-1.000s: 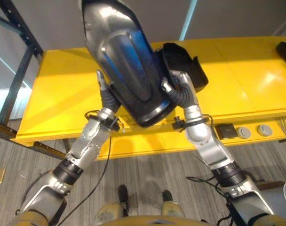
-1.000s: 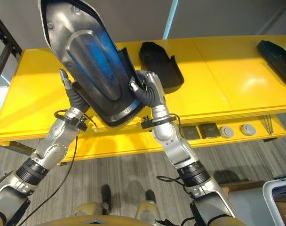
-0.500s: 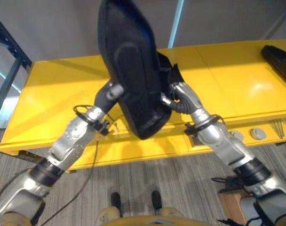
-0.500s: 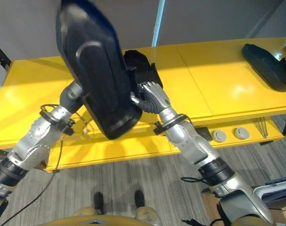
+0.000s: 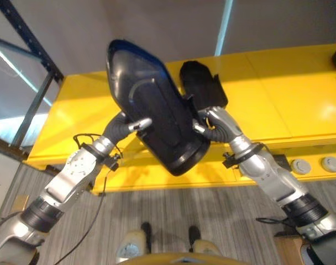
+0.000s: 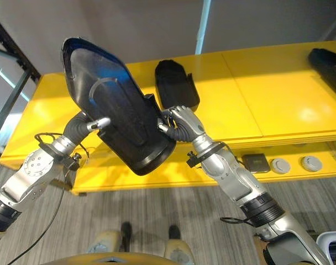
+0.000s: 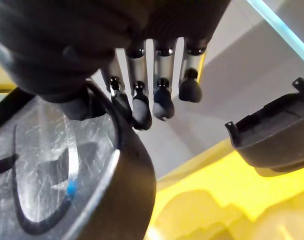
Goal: Move parts from the plastic box to the shelf.
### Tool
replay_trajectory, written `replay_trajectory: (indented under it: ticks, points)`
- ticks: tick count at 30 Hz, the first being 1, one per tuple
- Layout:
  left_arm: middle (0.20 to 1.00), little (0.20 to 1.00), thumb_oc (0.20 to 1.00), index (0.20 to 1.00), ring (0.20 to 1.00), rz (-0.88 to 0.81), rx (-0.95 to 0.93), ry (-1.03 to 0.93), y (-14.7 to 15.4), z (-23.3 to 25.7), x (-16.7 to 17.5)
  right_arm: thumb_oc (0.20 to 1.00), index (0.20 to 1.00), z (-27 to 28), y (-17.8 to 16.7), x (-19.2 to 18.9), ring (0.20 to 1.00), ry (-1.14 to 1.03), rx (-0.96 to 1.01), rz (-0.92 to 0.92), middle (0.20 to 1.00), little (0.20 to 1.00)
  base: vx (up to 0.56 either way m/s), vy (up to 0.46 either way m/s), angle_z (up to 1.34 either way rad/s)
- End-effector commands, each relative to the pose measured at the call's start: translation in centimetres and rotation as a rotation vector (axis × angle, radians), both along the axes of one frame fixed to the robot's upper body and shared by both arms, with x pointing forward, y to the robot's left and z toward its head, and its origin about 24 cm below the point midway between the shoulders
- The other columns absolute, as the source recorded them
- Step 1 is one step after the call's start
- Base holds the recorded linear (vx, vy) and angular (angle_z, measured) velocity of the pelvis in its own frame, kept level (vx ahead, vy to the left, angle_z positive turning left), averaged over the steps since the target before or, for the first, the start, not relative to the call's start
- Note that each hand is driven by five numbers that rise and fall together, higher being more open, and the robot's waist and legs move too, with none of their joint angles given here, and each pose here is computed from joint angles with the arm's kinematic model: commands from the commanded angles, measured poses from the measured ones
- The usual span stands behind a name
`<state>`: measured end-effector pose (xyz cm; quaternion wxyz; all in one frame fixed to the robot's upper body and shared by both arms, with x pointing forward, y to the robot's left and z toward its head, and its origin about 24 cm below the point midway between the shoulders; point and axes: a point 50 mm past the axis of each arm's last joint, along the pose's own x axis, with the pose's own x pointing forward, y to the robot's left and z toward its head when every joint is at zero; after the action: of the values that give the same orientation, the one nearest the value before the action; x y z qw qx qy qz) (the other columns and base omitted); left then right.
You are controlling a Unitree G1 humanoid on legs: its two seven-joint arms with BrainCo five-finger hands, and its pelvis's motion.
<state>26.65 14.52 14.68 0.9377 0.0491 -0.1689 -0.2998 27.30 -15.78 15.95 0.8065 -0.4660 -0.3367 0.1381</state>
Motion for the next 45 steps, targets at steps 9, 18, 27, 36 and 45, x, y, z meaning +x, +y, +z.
replay_trajectory:
  ticks: [9,18,27,36,45]
  points:
    - [0.2,0.2,0.2,0.2,0.2,0.183,-0.115,-0.066,0.0,-0.6,0.5,0.2,0.2,4.0,2.6,-1.5,0.2,-0.196,0.263,0.1,0.2,0.2,0.05,0.116,-0.17]
    - [0.2,0.2,0.2,0.2,0.2,0.404,-0.067,-0.075,2.7,-1.5,1.5,0.2,0.2,3.1,5.3,-1.1,0.2,-0.086,0.441,0.174,0.2,0.2,0.05,0.073,0.01]
    - [0.2,0.2,0.2,0.2,0.2,0.478,0.034,-0.206,5.7,2.8,4.1,1.0,1.0,2.4,5.0,-0.5,1.0,0.018,0.552,0.176,1.0,1.0,-0.02,0.029,-0.11]
    - [0.2,0.2,0.2,0.2,0.2,0.677,0.242,-0.181,12.6,5.7,6.5,1.0,1.0,0.6,3.8,-2.3,1.0,0.132,0.731,0.207,1.0,1.0,-0.04,0.04,-0.2]
    - [0.2,0.2,0.2,0.2,0.2,0.874,0.566,-0.142,18.3,8.0,7.4,1.0,1.0,0.6,4.8,-3.6,1.0,0.164,0.681,0.334,1.0,1.0,-0.02,0.015,-0.18]
